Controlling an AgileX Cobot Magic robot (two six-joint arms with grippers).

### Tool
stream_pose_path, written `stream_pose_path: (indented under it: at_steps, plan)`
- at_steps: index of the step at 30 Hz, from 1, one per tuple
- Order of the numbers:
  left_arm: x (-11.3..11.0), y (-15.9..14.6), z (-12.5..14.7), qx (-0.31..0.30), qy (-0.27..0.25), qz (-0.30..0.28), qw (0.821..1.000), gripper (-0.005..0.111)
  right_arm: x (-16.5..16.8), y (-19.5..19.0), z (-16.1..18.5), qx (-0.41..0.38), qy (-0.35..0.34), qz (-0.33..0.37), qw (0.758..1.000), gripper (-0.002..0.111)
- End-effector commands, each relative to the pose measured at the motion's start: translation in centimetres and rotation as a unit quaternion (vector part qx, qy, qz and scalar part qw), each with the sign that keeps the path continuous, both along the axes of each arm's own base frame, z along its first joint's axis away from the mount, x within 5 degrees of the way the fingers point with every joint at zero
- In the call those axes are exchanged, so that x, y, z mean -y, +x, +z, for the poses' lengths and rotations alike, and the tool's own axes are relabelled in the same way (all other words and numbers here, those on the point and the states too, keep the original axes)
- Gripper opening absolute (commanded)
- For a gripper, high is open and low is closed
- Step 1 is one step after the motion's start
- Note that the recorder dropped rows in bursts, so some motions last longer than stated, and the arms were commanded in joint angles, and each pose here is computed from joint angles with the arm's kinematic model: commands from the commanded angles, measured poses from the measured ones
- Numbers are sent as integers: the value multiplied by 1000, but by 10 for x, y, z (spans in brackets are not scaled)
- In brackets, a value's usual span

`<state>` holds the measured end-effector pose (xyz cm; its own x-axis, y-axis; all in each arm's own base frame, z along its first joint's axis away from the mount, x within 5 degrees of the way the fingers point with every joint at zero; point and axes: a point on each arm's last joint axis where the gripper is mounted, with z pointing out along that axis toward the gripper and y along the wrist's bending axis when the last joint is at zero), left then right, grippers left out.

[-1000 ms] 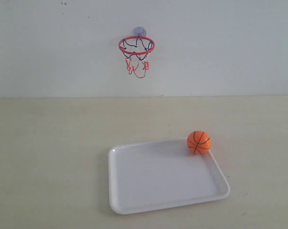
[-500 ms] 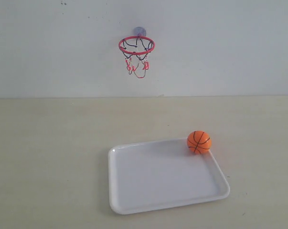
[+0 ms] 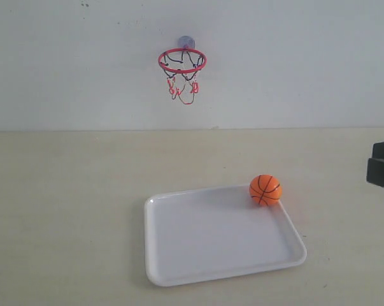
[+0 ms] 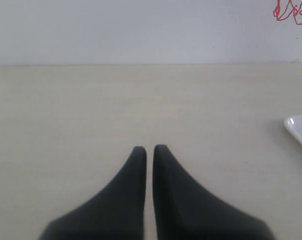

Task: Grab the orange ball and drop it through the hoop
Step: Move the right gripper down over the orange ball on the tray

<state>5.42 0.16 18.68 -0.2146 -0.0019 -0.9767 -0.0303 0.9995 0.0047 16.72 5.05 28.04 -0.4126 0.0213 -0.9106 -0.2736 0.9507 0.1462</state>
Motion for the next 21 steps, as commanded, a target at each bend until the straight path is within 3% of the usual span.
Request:
stream_pose_path:
  at_steps: [1, 4, 8, 11, 16, 18, 21]
  plan:
    - [0, 0, -1, 2, -8, 2, 1000, 4, 6, 13, 11, 61, 23, -56, 996, 0]
    - [0, 0, -1, 2, -8, 2, 1000, 4, 6, 29, 21, 85, 25, -75, 993, 0]
    - [0, 0, -1, 2, -8, 2, 1000, 4, -25, 77, 30, -35, -9, 31, 999, 0]
    - [0, 0, -1, 2, -8, 2, 1000, 4, -48, 130, 21, -143, -53, 105, 983, 0]
    - [0, 0, -1, 2, -8, 2, 1000, 4, -54, 195, -14, -319, -133, 71, 936, 0]
    - [0, 0, -1, 2, -8, 2, 1000, 4, -57, 213, -16, -356, -151, 71, 919, 0]
    - [0, 0, -1, 2, -8, 2, 1000, 4, -68, 233, -14, -365, -161, 76, 914, 6]
